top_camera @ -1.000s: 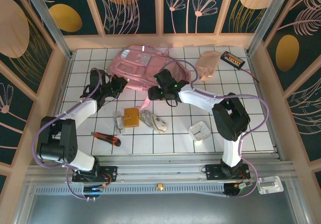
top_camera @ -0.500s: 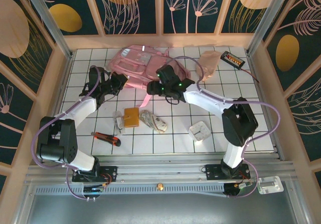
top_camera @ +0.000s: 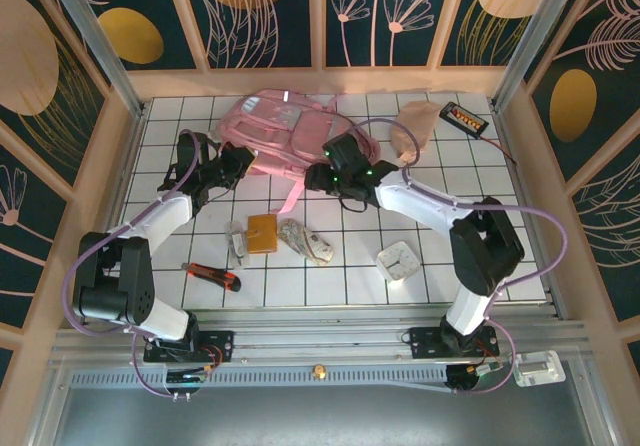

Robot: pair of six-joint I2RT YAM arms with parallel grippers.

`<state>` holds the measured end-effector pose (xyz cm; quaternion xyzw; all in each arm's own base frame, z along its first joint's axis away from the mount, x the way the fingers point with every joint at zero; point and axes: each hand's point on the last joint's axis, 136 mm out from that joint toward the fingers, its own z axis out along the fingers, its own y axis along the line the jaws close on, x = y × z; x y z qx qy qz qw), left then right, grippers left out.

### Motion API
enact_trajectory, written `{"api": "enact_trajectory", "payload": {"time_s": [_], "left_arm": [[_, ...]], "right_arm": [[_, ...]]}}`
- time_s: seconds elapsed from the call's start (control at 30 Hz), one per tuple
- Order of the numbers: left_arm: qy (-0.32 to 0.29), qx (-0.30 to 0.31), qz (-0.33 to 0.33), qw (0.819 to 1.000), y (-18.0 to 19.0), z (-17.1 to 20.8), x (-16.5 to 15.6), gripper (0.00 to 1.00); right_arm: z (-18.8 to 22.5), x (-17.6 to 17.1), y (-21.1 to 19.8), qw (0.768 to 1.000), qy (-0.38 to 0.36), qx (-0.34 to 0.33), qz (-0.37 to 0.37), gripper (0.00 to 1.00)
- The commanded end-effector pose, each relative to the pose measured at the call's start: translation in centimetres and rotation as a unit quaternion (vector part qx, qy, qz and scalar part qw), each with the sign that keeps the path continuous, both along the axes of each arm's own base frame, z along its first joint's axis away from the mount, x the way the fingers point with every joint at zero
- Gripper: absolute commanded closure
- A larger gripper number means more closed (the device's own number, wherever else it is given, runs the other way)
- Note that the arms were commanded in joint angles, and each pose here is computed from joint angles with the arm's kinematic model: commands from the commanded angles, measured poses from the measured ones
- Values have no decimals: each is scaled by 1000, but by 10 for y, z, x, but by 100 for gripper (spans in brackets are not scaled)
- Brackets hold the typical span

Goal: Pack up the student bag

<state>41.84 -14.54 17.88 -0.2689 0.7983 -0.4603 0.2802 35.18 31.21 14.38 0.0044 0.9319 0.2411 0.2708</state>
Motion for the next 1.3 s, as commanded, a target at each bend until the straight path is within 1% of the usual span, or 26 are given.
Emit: {"api": "enact_trajectory", "payload": {"time_s": [0.0,0.1,0.17,0.3,0.47,0.6,0.73,0.9,1.0,1.13,1.27], "left_arm": [[-68,-35,-34,996,-13,55,3,100],[-66,-35,-33,997,-13,53,3,100],[-66,-35,-33,997,-13,53,2,100],[-65,-33,-33,997,-12,52,0,100],[-62,-32,-32,997,-12,48,0,100],[-62,-36,-31,997,-13,48,1,100],[-62,-35,-32,997,-13,48,1,100],[-63,-32,-32,997,-12,48,2,100],[-63,-32,-33,997,-13,48,3,100],[-61,-31,-31,997,-12,47,3,100],[-62,-30,-29,997,-12,48,3,100]], "right_arm": [[1,-12,-13,1000,5,-10,-8,34],[-4,-4,-8,1000,-9,-13,3,33],[-2,2,3,1000,-12,7,18,34],[4,23,1,999,-11,35,0,35],[11,35,-10,993,4,111,-41,44],[8,40,-10,985,24,163,-49,52],[4,43,-4,980,42,191,-39,54],[-1,38,4,978,53,202,-15,54],[-8,28,10,976,68,205,4,55],[-15,12,16,976,77,205,23,64],[-16,-5,19,977,68,199,33,67]]}}
